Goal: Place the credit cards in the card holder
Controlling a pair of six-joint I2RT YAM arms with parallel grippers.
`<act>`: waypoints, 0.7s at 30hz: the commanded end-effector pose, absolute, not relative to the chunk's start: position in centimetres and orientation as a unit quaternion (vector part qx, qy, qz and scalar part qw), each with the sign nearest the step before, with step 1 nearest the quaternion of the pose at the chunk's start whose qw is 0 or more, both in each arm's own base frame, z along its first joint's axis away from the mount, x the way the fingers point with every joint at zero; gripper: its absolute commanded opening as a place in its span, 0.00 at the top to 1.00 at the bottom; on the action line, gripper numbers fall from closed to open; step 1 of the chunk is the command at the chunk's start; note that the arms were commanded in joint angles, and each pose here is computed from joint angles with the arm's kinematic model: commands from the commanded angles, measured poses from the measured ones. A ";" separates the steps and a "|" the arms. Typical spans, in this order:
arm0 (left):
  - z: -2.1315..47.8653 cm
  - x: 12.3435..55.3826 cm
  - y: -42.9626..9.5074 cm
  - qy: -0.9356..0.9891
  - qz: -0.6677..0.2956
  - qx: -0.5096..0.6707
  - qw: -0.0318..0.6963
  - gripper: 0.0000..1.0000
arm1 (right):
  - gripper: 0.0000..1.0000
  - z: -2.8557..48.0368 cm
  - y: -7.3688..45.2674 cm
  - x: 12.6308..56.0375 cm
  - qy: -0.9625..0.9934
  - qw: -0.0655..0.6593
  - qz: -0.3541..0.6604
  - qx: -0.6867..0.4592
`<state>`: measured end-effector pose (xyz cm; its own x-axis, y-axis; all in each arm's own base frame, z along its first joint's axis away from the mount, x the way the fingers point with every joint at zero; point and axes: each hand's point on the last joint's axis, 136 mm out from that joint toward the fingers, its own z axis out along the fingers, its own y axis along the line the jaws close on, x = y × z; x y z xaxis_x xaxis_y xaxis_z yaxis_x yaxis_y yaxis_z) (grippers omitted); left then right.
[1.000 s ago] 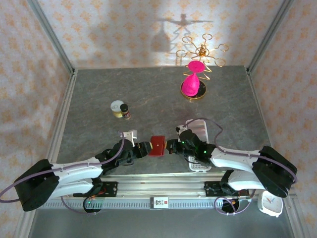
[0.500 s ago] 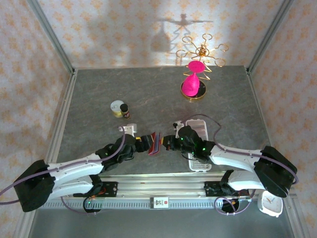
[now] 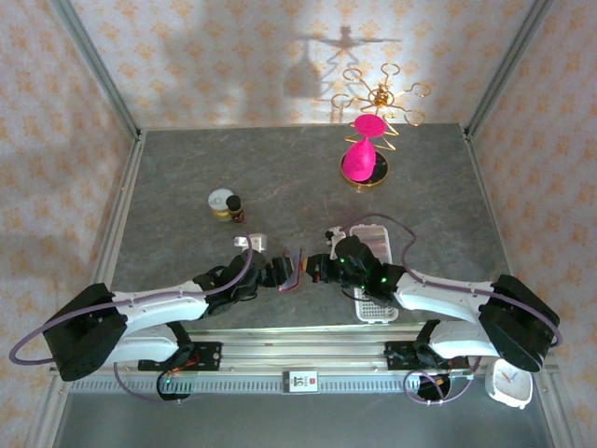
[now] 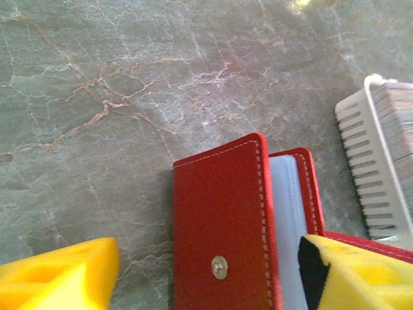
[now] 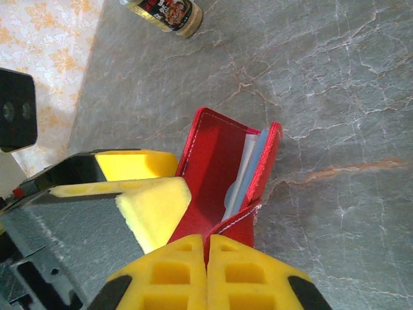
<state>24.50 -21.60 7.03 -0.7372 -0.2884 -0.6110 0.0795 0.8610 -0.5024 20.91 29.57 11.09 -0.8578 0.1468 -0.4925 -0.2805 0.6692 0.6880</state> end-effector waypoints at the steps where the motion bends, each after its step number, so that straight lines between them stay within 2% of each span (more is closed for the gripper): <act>1: 7.4 25.2 -21.2 0.896 -0.237 -0.067 0.370 0.32 | 1.00 12.3 29.8 21.6 0.871 0.284 0.398 -0.039; 5: 7.0 25.0 -20.4 0.893 -0.236 -0.079 0.374 0.40 | 1.00 11.3 28.7 22.1 0.884 0.291 0.366 -0.024; 8: 6.2 24.8 -19.4 0.896 -0.225 -0.093 0.371 0.52 | 1.00 10.5 27.9 22.5 0.894 0.291 0.341 -0.009; 14: 4.4 24.0 -17.2 0.901 -0.206 -0.120 0.363 0.53 | 1.00 9.1 26.5 22.8 0.906 0.293 0.305 0.012; 21: 2.2 22.8 -15.9 0.906 -0.209 -0.136 0.342 0.60 | 1.00 7.1 24.7 22.8 0.921 0.288 0.260 0.032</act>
